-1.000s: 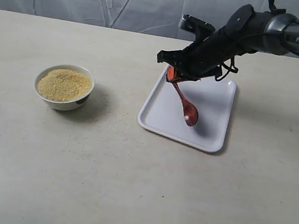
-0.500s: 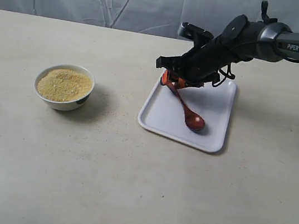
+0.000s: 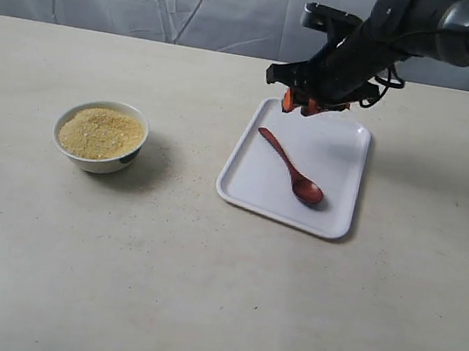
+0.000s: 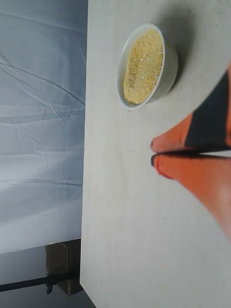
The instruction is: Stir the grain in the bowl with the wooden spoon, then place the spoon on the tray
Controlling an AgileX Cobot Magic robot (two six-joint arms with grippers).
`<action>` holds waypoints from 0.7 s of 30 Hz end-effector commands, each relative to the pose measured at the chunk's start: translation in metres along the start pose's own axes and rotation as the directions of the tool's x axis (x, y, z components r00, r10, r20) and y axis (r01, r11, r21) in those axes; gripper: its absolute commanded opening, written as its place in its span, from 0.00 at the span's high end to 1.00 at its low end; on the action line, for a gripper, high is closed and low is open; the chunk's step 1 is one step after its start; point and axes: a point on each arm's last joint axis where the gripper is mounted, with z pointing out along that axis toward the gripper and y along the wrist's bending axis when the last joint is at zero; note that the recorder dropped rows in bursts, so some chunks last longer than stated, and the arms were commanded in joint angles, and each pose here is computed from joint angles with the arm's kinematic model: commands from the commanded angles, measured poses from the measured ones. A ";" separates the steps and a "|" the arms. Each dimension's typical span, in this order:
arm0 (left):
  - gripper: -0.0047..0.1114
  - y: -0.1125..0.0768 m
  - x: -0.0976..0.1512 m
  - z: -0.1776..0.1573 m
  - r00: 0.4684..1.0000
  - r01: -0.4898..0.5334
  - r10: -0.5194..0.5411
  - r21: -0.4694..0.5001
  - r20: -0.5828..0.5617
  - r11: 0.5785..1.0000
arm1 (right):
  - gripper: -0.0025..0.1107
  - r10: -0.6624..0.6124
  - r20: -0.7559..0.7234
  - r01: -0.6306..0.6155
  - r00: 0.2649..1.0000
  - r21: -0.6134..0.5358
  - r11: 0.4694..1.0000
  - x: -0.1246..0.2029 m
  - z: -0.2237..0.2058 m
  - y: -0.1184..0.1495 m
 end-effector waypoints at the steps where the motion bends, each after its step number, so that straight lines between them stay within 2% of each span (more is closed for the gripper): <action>1: 0.96 0.000 0.000 0.000 1.000 -0.004 0.004 0.000 0.009 1.000 | 0.91 -0.005 -0.083 0.010 0.997 0.053 0.999 0.003 -0.026 -0.001; 2: 0.96 0.000 0.000 0.000 1.000 -0.004 0.004 0.000 0.009 1.000 | 0.97 -0.004 -0.110 0.009 0.994 0.049 0.999 0.005 -0.030 0.000; 9: 0.96 0.000 0.000 0.000 1.000 -0.004 0.004 0.000 0.009 1.000 | 0.98 0.025 -0.238 -0.006 0.971 0.080 0.997 0.016 -0.060 0.005; 16: 0.96 0.000 0.000 0.000 1.000 -0.004 0.004 0.000 0.007 1.000 | 0.98 0.035 -0.204 -0.013 0.978 0.106 0.994 0.046 -0.092 0.006; 21: 0.96 0.000 0.000 0.000 1.000 -0.004 0.004 0.000 0.007 1.000 | 0.98 0.062 -0.190 -0.035 0.980 0.140 0.990 0.080 -0.114 -0.006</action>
